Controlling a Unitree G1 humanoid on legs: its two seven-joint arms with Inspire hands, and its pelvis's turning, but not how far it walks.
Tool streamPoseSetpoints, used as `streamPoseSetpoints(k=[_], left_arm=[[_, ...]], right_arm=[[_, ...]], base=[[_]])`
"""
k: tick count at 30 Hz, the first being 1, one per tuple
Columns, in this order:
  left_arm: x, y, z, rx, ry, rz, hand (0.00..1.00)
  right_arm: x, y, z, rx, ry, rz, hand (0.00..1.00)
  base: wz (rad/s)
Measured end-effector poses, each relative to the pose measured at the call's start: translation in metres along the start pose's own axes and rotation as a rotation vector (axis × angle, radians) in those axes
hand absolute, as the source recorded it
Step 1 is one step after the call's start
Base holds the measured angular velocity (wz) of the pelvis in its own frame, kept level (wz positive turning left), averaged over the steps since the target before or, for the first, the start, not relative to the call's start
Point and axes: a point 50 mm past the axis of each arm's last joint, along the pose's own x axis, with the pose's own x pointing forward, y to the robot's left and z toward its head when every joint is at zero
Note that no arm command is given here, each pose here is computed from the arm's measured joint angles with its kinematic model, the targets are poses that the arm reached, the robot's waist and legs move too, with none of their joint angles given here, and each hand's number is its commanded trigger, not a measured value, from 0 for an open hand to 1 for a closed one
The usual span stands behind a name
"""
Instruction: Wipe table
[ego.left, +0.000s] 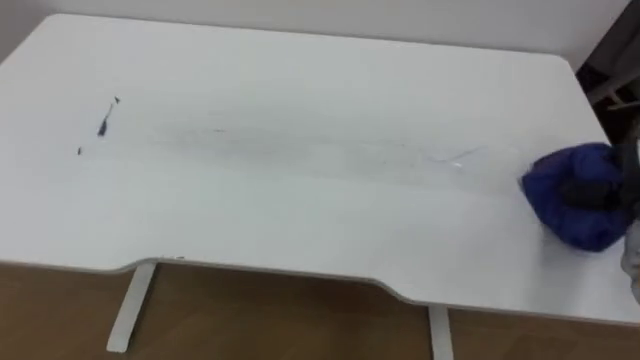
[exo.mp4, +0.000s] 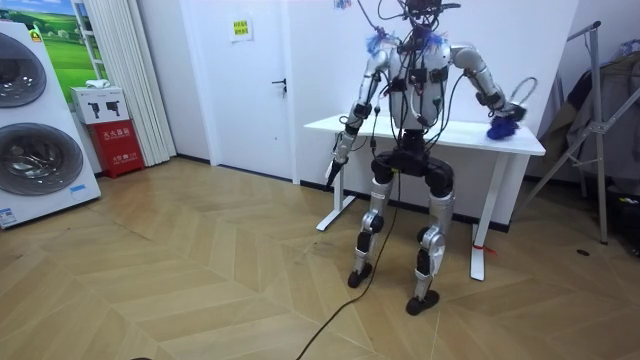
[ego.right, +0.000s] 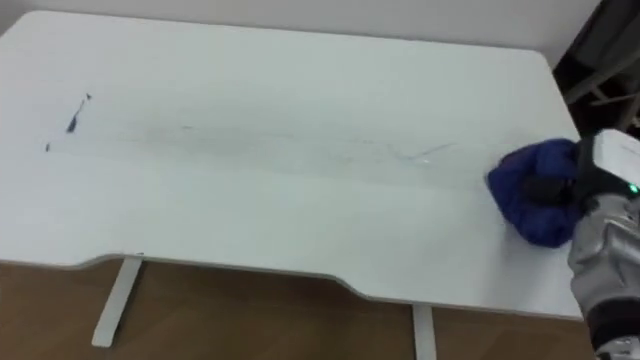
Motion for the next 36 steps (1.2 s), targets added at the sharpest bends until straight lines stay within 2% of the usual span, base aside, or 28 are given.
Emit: streamPoseSetpoints(k=[4,7,11,13,19,24,28,32,36], left_arm=[[0.003,-0.012,0.010,0.045,-0.015,-0.067,0.00],[0.003,-0.015,0.011,0.063,-0.010,-0.096,0.00],[0.000,-0.012,-0.006,0.068,0.047,-0.089,0.00],[-0.001,-0.009,-0.012,0.068,0.067,-0.083,0.00],[0.000,-0.005,-0.003,0.079,0.036,-0.083,0.00],[0.001,-0.007,0.022,0.065,-0.069,-0.089,0.00],[0.003,-0.014,0.043,0.018,-0.141,-0.105,0.00],[0.003,-0.017,0.039,0.016,-0.129,-0.114,0.00],[0.000,-0.013,0.018,0.023,-0.060,-0.101,0.00]], right_arm=[[0.016,-0.013,0.073,-0.021,-0.203,0.005,1.00],[0.022,-0.024,0.085,-0.028,-0.238,-0.010,1.00],[0.025,-0.019,0.069,-0.039,-0.176,0.026,1.00],[0.024,-0.009,0.046,-0.050,-0.096,0.076,1.00],[0.012,0.000,-0.006,-0.018,0.022,0.101,1.00],[0.003,0.012,-0.018,-0.028,0.056,0.137,1.00],[0.004,0.012,-0.014,-0.029,0.051,0.163,1.00],[0.005,0.009,-0.010,-0.035,0.052,0.156,1.00],[0.003,0.011,-0.017,-0.044,0.092,0.171,1.00]], base=[[0.15],[0.46],[0.54],[0.20],[0.05],[-0.22],[-0.25],[-0.11],[0.01]])
